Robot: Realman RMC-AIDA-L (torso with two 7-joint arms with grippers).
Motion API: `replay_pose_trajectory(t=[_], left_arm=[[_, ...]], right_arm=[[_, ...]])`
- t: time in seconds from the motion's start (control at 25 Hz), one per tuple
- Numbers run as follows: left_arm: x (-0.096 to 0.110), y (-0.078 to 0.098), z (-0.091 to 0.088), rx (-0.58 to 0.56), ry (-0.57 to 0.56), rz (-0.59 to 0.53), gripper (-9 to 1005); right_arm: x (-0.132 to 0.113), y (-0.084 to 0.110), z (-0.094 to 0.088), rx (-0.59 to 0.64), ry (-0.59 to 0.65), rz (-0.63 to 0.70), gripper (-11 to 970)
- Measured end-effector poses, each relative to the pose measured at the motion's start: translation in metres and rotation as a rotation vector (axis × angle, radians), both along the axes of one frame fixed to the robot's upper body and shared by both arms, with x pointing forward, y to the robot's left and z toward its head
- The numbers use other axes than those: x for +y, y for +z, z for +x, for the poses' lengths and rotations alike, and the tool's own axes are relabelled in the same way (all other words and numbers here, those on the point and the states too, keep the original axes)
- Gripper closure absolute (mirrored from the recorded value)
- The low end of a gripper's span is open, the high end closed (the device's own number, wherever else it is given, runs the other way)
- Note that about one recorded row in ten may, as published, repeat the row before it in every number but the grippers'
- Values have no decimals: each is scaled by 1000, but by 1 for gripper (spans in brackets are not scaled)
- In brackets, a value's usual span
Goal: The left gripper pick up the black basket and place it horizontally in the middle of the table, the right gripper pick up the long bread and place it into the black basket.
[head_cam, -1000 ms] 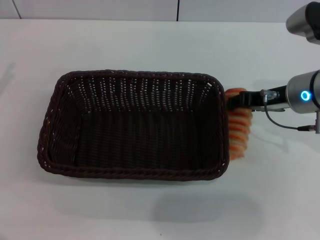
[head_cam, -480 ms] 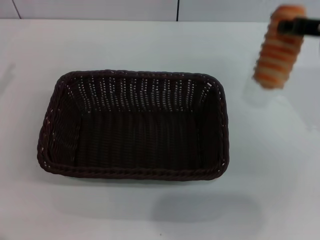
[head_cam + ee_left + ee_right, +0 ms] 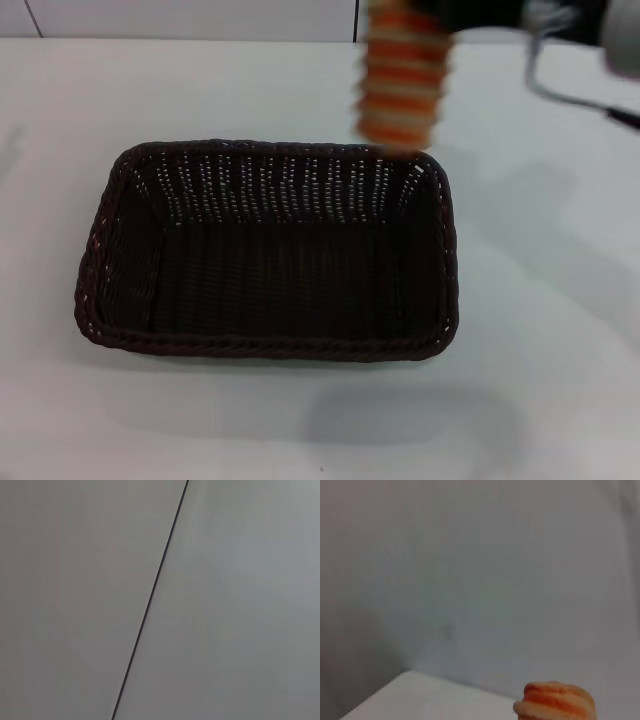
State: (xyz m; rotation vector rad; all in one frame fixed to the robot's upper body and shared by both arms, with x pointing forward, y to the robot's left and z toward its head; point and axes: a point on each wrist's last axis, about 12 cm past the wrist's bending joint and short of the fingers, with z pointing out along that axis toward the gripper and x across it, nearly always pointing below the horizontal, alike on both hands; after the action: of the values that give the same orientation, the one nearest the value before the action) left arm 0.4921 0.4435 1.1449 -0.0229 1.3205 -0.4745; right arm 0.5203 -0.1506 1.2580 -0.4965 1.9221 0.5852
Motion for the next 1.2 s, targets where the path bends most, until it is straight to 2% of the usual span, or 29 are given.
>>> replay_pose_trajectory(t=[0.2, 0.36, 0.44, 0.64, 0.92, 1.04, 1.12, 1.16, 1.2], left_arm=[[3, 2, -4, -14, 10, -14, 255], [6, 1, -8, -23, 23, -22, 255], [6, 1, -9, -26, 24, -22, 256], [8, 1, -13, -31, 27, -25, 256], [8, 0, -16, -35, 24, -28, 255], [9, 1, -18, -41, 26, -32, 255], [9, 0, -19, -41, 27, -35, 255], [8, -1, -19, -41, 27, -38, 255], [8, -1, -19, -41, 27, -43, 255]], right_arm=[[25, -9, -5, 22, 107, -42, 639], [38, -19, 1, 102, 175, -56, 625], [39, -19, 1, 103, 181, -59, 618], [40, -15, 0, 93, 186, -57, 390], [38, -14, -1, 81, 182, -62, 360], [30, -14, 3, 23, 142, -97, 360], [23, -15, 8, -56, 97, -109, 360], [13, -17, 13, -161, 47, -104, 360], [13, -17, 13, -161, 47, -104, 360]])
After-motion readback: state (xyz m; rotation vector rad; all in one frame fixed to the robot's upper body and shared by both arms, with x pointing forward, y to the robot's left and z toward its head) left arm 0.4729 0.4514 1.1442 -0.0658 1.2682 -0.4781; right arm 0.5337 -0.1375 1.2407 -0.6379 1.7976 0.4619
